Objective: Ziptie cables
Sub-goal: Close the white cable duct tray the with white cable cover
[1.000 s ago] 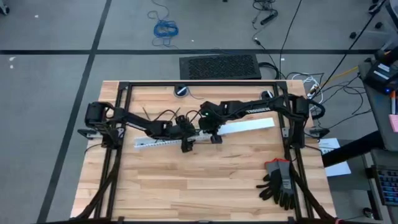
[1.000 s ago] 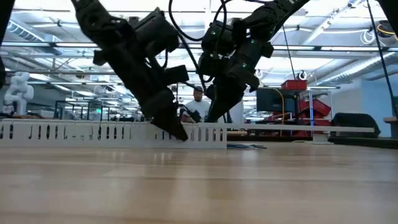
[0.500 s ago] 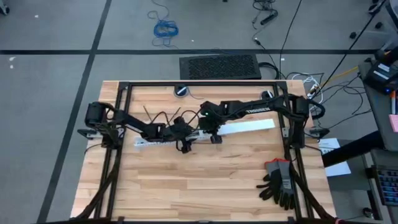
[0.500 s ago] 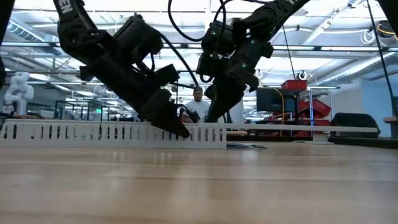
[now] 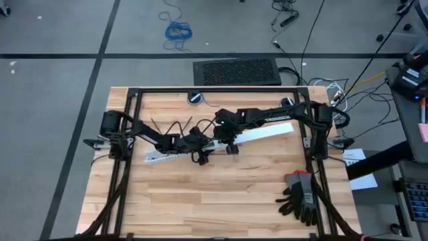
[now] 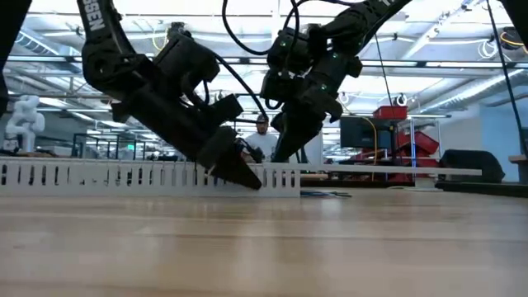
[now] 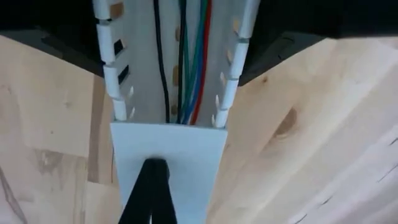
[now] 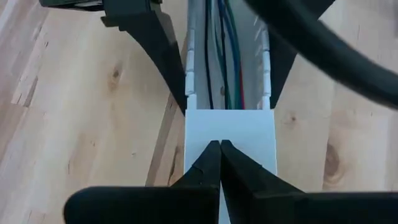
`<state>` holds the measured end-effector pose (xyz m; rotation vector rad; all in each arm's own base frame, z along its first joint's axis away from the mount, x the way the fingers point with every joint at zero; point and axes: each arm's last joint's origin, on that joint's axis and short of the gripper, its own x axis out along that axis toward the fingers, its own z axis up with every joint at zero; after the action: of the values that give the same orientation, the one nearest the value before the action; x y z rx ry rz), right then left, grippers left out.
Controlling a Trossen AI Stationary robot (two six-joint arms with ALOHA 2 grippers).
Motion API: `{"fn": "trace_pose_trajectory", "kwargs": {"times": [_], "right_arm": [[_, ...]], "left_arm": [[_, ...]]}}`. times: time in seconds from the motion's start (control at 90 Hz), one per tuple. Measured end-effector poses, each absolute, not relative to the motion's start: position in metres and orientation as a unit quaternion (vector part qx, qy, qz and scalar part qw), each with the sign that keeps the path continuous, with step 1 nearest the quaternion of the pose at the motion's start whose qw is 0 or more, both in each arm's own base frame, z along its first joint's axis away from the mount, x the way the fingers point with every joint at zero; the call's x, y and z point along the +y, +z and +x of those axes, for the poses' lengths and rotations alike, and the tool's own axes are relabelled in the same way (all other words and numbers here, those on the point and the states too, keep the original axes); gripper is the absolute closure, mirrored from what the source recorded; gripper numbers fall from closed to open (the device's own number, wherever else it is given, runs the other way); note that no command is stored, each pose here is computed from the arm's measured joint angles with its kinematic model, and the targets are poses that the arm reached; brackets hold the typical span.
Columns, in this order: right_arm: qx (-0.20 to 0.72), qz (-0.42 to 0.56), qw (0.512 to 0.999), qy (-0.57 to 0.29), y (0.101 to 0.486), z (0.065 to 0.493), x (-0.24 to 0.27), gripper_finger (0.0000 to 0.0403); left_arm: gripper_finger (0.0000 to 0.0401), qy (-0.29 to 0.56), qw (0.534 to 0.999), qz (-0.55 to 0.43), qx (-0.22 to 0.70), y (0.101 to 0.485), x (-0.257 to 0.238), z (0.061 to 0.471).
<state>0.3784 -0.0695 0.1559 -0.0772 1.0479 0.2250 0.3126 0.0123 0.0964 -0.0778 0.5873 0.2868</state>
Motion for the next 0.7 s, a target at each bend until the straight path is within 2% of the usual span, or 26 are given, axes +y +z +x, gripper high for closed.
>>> {"fn": "trace_pose_trajectory", "kwargs": {"times": [0.267, 0.7], "right_arm": [[0.465, -0.051, 0.876, 0.114, 0.156, 0.387, -0.062, 0.0403], [0.449, -0.047, 0.885, 0.117, 0.15, 0.394, -0.062, 0.0403]], "left_arm": [[0.0149, 0.14, 0.945, -0.035, 0.295, 0.095, 0.012, 0.312], [0.0152, 0.139, 0.942, -0.038, 0.303, 0.094, 0.012, 0.311]]}}
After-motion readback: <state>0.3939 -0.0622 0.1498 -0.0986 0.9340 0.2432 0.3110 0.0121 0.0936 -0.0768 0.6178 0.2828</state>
